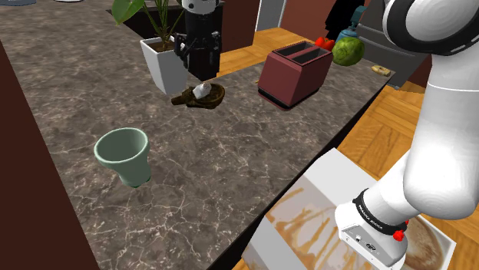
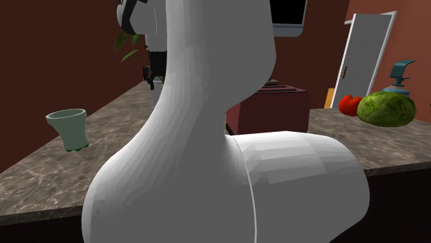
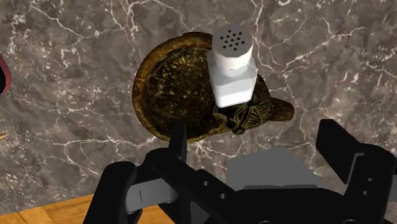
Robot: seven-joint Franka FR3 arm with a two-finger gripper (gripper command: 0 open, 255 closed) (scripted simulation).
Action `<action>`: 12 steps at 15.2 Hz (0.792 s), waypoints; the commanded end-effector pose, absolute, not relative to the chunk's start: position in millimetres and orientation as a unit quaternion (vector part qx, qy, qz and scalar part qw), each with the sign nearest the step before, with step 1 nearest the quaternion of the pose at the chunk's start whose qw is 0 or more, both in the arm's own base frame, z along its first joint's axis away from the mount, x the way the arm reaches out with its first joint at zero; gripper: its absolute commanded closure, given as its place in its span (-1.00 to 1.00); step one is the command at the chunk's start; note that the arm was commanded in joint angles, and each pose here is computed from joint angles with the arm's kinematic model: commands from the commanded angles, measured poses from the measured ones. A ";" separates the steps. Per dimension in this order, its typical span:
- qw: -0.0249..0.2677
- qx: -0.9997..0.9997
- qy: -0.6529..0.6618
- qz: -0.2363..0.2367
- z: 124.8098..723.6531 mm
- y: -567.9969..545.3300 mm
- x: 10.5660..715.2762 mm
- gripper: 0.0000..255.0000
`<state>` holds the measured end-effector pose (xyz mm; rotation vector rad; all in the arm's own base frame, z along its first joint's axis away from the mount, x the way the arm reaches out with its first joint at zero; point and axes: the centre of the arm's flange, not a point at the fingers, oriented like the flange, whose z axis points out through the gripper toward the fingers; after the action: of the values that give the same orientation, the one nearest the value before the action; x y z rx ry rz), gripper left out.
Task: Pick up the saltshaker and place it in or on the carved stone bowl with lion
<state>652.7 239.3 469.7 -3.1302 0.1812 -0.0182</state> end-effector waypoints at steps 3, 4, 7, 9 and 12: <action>0.003 -0.998 0.058 -0.006 509.3 239.0 652.2 -1.00; 0.003 -0.998 0.058 -0.006 519.7 239.0 652.1 -1.00; 0.003 -0.998 0.058 -0.006 519.7 239.0 652.0 -1.00; 0.003 -0.998 0.058 -0.006 519.7 239.0 652.1 -1.00; 0.003 -0.998 0.058 -0.006 519.7 239.0 652.1 -1.00</action>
<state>652.1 239.0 519.7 -3.1302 0.1812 -0.0182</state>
